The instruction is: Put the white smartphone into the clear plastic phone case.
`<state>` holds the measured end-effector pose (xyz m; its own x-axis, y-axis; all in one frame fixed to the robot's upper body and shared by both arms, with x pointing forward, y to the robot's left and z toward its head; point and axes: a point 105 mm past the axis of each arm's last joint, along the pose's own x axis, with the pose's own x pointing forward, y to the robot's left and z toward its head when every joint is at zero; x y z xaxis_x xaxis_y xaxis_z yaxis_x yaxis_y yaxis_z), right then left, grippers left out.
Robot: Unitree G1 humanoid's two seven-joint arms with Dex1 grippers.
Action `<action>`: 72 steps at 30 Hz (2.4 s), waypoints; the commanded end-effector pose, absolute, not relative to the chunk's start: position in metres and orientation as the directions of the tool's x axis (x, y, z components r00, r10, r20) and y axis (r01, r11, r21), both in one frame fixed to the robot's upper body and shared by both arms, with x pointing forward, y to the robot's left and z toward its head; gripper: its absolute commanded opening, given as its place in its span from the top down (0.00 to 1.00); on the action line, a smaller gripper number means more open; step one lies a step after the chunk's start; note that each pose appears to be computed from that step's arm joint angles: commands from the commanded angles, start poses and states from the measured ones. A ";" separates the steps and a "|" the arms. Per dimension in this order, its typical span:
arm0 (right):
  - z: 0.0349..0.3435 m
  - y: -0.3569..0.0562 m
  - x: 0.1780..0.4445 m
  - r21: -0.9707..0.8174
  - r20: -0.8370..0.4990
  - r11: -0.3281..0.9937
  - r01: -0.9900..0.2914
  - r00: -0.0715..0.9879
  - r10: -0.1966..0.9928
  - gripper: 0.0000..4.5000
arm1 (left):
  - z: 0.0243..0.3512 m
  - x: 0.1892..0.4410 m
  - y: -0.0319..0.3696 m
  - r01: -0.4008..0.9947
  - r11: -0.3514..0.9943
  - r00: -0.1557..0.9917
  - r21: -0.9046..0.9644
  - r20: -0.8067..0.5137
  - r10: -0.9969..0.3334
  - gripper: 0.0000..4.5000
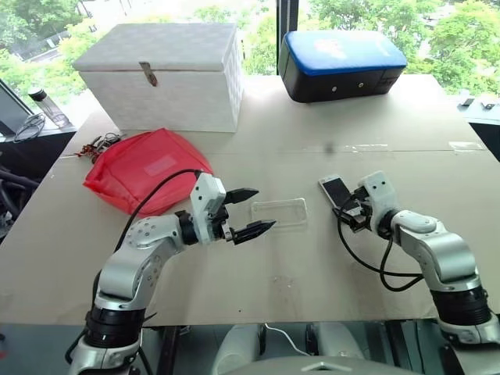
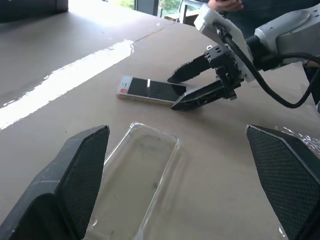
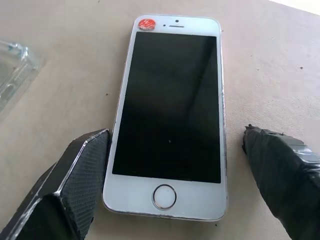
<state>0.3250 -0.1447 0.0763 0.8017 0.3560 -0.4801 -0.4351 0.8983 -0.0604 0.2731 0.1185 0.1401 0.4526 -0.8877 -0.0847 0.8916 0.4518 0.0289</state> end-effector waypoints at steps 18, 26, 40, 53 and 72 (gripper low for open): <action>0.090 -0.130 0.335 -0.074 -0.362 0.873 -0.482 0.829 0.427 0.36 | 0.162 0.284 0.126 0.824 0.563 0.562 0.066 0.028 -0.826 0.00; 0.147 -0.101 0.332 -0.171 -0.212 0.677 -0.716 0.698 0.684 0.80 | 0.164 0.308 0.156 0.693 0.721 0.715 0.014 0.110 -0.690 0.00; 0.144 -0.128 0.364 -0.221 -0.331 0.757 -0.616 0.777 0.536 0.78 | 0.148 0.284 0.164 0.670 0.739 0.733 0.071 0.090 -0.674 0.00; 0.104 -0.147 0.354 -0.091 -0.473 0.852 -0.516 0.775 0.419 0.02 | 0.153 0.288 0.156 0.716 0.694 0.689 0.078 0.084 -0.720 0.00; 0.072 -0.140 0.349 -0.109 -0.507 0.830 -0.547 0.749 0.427 0.36 | 0.150 0.289 0.159 0.701 0.710 0.705 0.064 0.089 -0.704 0.00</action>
